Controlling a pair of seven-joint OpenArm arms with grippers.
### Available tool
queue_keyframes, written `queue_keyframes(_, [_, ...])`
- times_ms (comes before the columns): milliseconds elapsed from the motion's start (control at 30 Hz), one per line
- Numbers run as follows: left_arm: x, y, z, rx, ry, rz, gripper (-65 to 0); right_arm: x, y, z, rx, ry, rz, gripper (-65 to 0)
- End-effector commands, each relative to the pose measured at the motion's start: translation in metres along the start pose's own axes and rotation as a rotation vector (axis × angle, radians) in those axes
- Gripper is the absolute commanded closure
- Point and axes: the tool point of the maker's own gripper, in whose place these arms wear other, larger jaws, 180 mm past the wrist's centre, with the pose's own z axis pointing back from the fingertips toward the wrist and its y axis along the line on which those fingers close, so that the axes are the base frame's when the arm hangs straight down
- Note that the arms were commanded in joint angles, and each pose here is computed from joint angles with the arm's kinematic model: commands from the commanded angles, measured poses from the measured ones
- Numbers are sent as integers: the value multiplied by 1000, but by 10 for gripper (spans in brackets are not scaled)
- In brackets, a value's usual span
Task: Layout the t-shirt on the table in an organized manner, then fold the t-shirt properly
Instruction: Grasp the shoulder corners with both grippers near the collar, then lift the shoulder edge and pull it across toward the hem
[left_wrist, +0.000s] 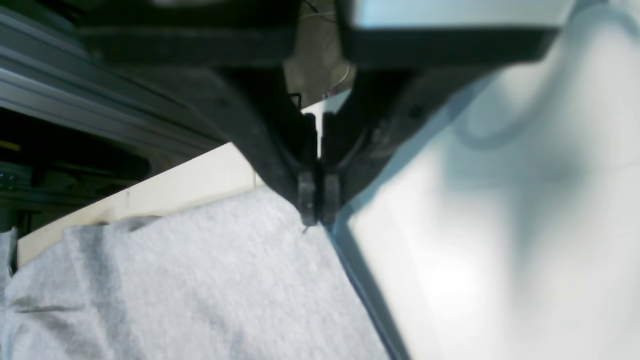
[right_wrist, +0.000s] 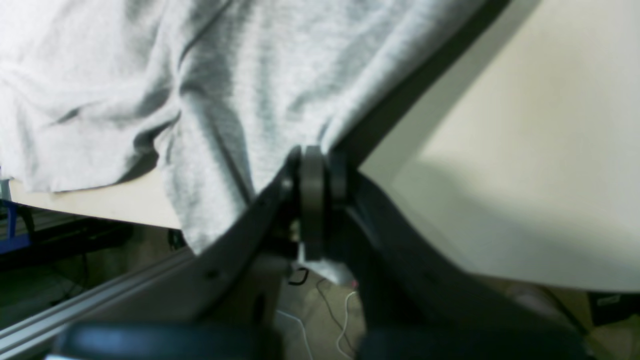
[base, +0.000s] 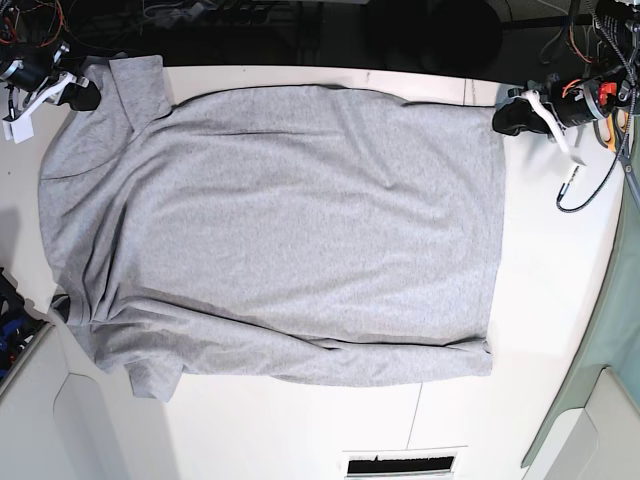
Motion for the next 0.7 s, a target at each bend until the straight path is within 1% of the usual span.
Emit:
queue_keyframes(0, [16,2,9,1,-36,-34,0,4,-7,6,-22,-3,10,0])
queue_keyframes(100, [26,-4,17,-21,-46,-58,0,5,-15,15,-42,-19,-5,0])
queue_keyframes(200, [35,-13,27,-41,-36,-89,0,6,-21,30,-51,-60,-35,0])
queue_keyframes(300, [48,-19,36,-51,-70,-111,0,7,-23,46,-54,-96,-48,0])
queue_keyframes(367, [54,-21,39,-46,-86,-127,0,5,-22,57,-59,-104,-43,0])
queue_keyframes(467, [57,-24,42,-49,-83,-145,0,2,-18,70,-58,-107,-28,0])
queue_keyframes(667, [62,-22,48,-45,-87,-158,0,3,-10,92,-78,-121,35,0])
